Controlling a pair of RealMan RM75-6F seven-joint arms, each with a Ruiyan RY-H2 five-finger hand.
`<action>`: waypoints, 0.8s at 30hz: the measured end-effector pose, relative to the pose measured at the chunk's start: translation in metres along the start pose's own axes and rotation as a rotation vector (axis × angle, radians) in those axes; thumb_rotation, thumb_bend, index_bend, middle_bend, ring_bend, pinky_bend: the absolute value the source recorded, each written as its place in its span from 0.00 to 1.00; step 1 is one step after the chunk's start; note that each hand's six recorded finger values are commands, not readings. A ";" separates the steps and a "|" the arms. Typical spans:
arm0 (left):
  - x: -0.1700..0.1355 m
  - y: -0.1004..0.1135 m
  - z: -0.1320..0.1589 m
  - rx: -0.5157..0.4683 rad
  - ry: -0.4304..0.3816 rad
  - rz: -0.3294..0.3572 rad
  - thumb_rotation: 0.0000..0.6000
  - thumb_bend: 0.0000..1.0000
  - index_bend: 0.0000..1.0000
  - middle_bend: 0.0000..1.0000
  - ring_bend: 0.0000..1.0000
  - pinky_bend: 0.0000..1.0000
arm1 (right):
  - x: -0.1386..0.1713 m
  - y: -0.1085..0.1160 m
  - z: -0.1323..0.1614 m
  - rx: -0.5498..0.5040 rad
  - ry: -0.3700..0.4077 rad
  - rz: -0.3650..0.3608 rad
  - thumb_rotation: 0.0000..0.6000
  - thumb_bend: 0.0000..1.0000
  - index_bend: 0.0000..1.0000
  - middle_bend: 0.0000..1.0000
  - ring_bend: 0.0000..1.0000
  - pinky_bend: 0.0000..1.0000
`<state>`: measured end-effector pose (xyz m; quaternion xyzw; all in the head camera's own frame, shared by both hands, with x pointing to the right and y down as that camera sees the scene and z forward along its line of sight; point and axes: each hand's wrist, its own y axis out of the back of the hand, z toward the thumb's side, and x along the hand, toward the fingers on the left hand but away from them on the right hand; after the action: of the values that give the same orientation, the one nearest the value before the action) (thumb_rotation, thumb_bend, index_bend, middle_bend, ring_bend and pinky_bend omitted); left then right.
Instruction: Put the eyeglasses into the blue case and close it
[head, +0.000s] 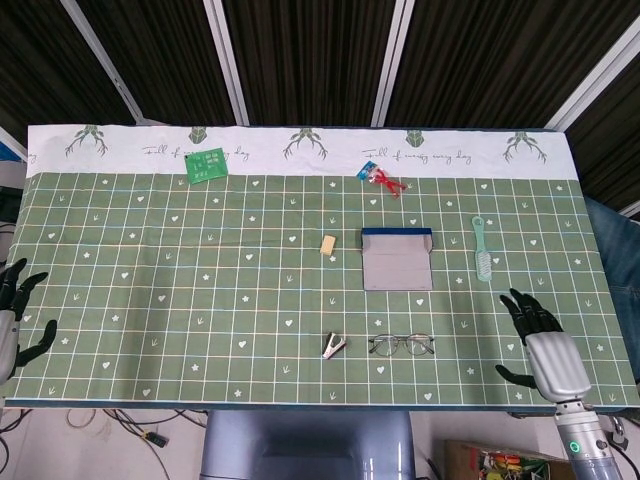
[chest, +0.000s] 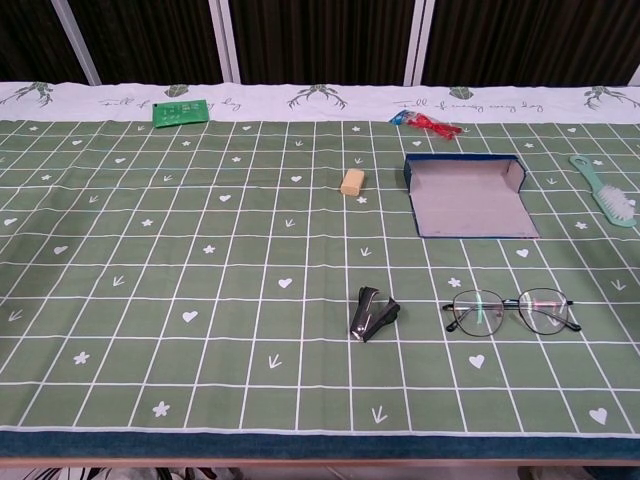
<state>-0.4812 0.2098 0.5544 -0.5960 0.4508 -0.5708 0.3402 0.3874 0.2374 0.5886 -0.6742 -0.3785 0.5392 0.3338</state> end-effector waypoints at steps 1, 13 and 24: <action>0.000 0.000 0.000 0.001 0.000 -0.001 1.00 0.38 0.15 0.00 0.00 0.00 | -0.002 -0.001 0.002 -0.014 0.012 0.016 1.00 0.09 0.08 0.02 0.04 0.19; 0.000 -0.001 -0.001 -0.004 0.008 -0.015 1.00 0.38 0.15 0.00 0.00 0.00 | -0.049 -0.020 0.042 0.020 0.099 0.171 1.00 0.10 0.15 0.02 0.04 0.19; 0.001 -0.001 -0.003 -0.012 0.015 -0.023 1.00 0.38 0.15 0.00 0.00 0.00 | -0.075 -0.046 0.085 0.125 0.130 0.242 1.00 0.14 0.25 0.02 0.04 0.19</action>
<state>-0.4840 0.2096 0.5563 -0.5990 0.4499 -0.5762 0.3267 0.2871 0.1979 0.6471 -0.7263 -0.2378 0.5531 0.3317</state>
